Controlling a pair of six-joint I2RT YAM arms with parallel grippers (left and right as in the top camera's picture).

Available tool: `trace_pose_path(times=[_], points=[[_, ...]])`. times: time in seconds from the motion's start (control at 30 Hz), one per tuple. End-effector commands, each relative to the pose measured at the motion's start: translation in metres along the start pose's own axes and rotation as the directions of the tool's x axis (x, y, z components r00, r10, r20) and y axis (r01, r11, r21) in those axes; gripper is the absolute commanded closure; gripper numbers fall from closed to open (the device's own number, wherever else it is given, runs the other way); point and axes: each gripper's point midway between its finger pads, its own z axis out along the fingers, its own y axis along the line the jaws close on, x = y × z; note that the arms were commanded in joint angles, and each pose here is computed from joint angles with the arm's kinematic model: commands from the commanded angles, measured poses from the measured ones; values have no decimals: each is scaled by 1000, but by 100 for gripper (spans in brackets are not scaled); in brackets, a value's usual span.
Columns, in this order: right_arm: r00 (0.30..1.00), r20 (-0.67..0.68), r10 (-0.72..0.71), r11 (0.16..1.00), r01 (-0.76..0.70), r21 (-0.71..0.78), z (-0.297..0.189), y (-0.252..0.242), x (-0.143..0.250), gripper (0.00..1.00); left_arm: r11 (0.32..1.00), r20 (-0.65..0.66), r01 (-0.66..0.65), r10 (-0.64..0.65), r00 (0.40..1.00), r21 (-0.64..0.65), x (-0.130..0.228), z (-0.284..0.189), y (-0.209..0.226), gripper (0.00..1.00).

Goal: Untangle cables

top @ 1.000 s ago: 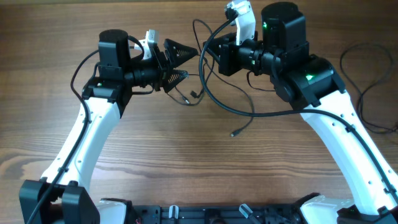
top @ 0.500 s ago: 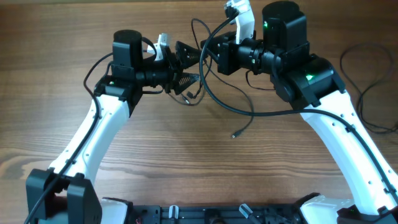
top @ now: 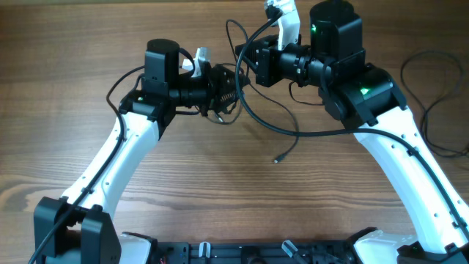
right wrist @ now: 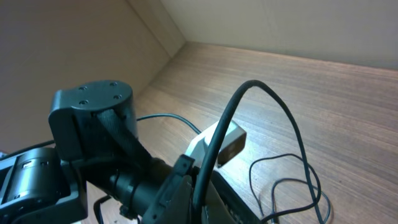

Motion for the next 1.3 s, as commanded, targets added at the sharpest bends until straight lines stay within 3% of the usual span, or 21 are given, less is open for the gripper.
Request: trace_pose_path(times=[0.0,0.03,0.2,0.33,0.43,0.5,0.57,0.7,0.87,1.07,1.2,1.27], points=[[1000,-3,7,1000,-7,-18,2,1,0,96,998,26,-60,61,998,-21,-5,2,5,87],[1000,-4,7,1000,-7,-18,2,1,0,96,996,35,-84,85,996,-27,-7,2,6,96],[1000,1,2,1000,-2,-6,2,-1,-1,96,972,117,-211,222,968,-100,-24,0,15,96],[998,45,-35,996,31,82,-3,-18,-11,96,913,210,-241,320,924,-329,-47,-12,55,96],[992,127,-27,963,-8,270,-26,-63,-31,96,783,286,-112,352,891,-612,-67,-50,112,96],[987,160,-18,942,-37,334,-42,-84,-39,96,726,306,-56,357,882,-685,-72,-69,130,96],[981,196,5,917,-82,391,-62,-108,-45,96,692,336,8,340,878,-722,-77,-88,143,96],[971,233,61,856,-170,487,-100,-157,-45,96,685,388,87,300,872,-724,-88,-116,155,96],[941,291,171,711,-322,625,-166,-228,-26,96,684,473,193,248,846,-703,-100,-151,169,96],[895,373,243,532,-445,721,-232,-278,-1,96,682,529,263,213,822,-683,-107,-175,178,96],[779,537,324,234,-616,752,-288,-309,35,96,684,539,276,202,818,-675,-108,-179,179,96],[749,567,344,176,-644,745,-299,-315,46,96,689,537,273,198,820,-672,-107,-178,179,96]])
